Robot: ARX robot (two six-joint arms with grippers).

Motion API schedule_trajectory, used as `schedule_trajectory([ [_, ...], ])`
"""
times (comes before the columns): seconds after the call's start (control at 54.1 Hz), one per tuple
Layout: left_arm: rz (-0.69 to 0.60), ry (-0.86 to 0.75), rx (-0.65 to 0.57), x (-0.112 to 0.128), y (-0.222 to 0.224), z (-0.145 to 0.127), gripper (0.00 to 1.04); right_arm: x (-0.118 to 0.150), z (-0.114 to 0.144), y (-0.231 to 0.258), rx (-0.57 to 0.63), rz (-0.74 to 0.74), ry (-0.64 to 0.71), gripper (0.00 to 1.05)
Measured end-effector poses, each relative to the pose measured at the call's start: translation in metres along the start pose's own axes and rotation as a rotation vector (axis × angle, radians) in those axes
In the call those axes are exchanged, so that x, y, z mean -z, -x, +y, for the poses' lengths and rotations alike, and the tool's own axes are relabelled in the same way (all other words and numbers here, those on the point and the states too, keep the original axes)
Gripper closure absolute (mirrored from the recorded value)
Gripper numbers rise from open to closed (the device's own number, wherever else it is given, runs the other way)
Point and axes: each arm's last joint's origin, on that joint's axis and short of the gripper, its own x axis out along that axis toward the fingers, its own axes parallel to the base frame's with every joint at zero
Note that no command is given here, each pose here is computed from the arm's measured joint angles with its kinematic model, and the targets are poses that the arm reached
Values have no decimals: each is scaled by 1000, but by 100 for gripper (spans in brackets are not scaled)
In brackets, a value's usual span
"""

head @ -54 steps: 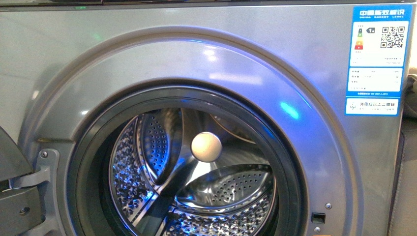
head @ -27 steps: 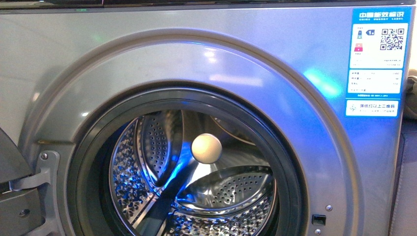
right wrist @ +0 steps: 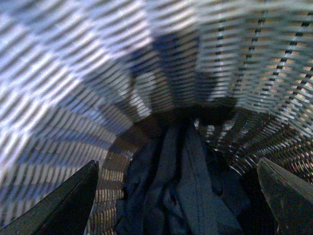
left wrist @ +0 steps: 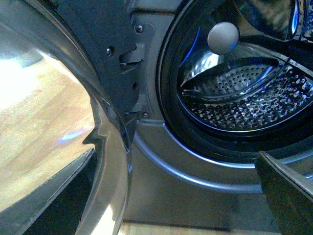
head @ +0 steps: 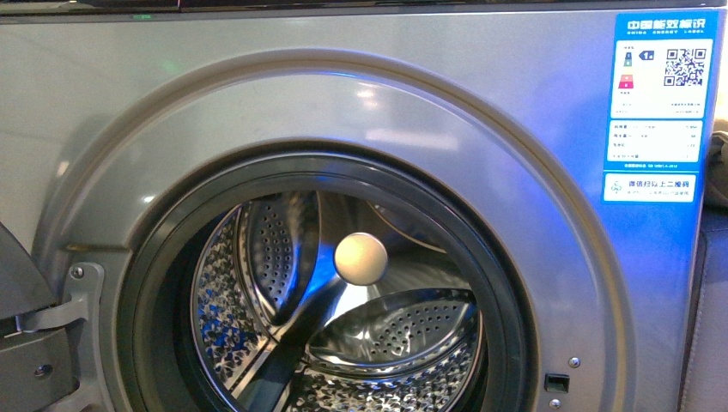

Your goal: Put clothes into washing machine

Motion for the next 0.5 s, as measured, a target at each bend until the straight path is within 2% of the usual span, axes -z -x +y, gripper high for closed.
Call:
schedule_trajectory([
  [0.129,0,0,0,0,0,0,7,31,-18,-47,21,142,12,7],
  [0.222,0,0,0,0,0,0,7,48,-22,-65,22,203,25,7],
  [0.351,0,0,0,0,0,0,7,72,-24,-84,33,256,62,7],
  [0.499,0,0,0,0,0,0,7,88,-27,-99,44,286,81,7],
])
